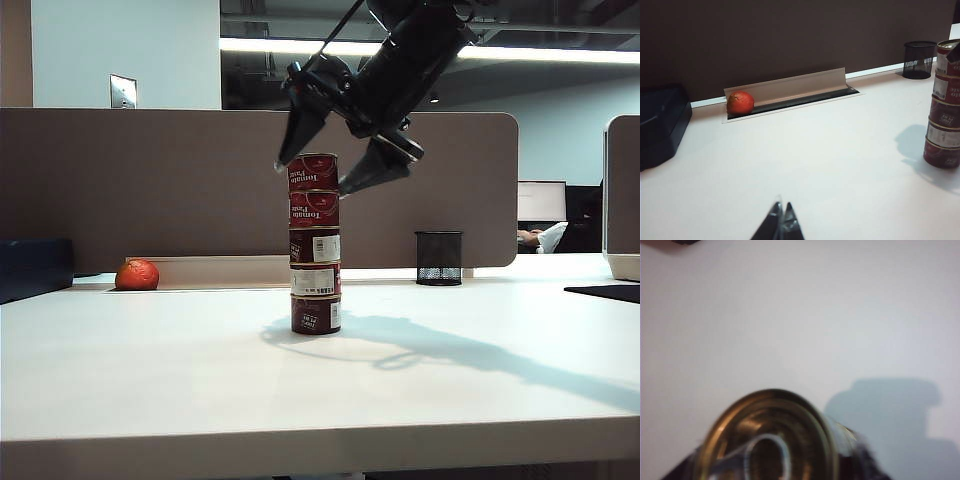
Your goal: Take a can of tomato sauce from the stacked ones and place it on the table.
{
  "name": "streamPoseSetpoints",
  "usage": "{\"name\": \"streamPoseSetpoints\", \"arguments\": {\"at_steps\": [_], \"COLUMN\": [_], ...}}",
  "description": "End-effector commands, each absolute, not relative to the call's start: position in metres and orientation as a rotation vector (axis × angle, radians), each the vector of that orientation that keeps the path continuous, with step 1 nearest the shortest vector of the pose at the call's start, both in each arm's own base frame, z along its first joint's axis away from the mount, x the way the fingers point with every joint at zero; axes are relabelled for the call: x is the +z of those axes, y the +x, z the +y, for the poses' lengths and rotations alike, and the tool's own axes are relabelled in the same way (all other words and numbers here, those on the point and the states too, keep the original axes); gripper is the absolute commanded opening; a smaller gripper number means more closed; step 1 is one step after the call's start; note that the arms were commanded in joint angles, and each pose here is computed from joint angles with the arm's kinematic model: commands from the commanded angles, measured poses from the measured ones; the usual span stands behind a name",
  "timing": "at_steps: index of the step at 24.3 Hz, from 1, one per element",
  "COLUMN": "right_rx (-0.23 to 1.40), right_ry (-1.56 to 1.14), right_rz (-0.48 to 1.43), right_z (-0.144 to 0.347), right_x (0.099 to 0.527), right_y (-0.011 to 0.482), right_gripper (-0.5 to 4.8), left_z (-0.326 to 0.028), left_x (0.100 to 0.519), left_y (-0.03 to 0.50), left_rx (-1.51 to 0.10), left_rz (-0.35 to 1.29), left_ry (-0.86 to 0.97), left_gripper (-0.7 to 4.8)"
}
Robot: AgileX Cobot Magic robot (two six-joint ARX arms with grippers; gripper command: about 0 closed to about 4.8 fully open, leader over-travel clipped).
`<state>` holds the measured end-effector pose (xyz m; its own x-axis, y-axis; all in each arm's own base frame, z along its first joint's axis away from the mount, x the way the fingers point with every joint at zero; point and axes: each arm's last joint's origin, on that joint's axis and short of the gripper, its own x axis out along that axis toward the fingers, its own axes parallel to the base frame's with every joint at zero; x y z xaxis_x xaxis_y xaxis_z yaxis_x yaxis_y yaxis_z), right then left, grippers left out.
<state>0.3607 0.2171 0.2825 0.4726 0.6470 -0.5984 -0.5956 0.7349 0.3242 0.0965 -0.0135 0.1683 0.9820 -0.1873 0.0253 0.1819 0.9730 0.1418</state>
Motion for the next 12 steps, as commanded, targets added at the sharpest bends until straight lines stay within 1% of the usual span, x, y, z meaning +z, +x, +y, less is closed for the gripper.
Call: {"name": "streamPoseSetpoints", "arguments": {"at_steps": [1,4,12], "right_rx": [0.766,0.765,0.766], "right_ry": [0.069,0.069,0.069], "right_rz": [0.740,0.740,0.736], "right_z": [0.2172,0.2172,0.2172], "right_x": [0.2868,0.2868,0.2875], "right_y": [0.3607,0.3607,0.3607], "right_gripper": [3.05,2.72,2.68], "left_z": [-0.0135,-0.0135,-0.0135], "left_x": [0.1701,0.1697,0.1694], "left_y": [0.0963,0.0963,0.0963], "left_rx": [-0.189,-0.189,-0.189], "left_rz": [-0.048,-0.045,-0.042], "left_ry": [0.137,0.137,0.137], "left_gripper": [-0.06,-0.06,-0.06]}}
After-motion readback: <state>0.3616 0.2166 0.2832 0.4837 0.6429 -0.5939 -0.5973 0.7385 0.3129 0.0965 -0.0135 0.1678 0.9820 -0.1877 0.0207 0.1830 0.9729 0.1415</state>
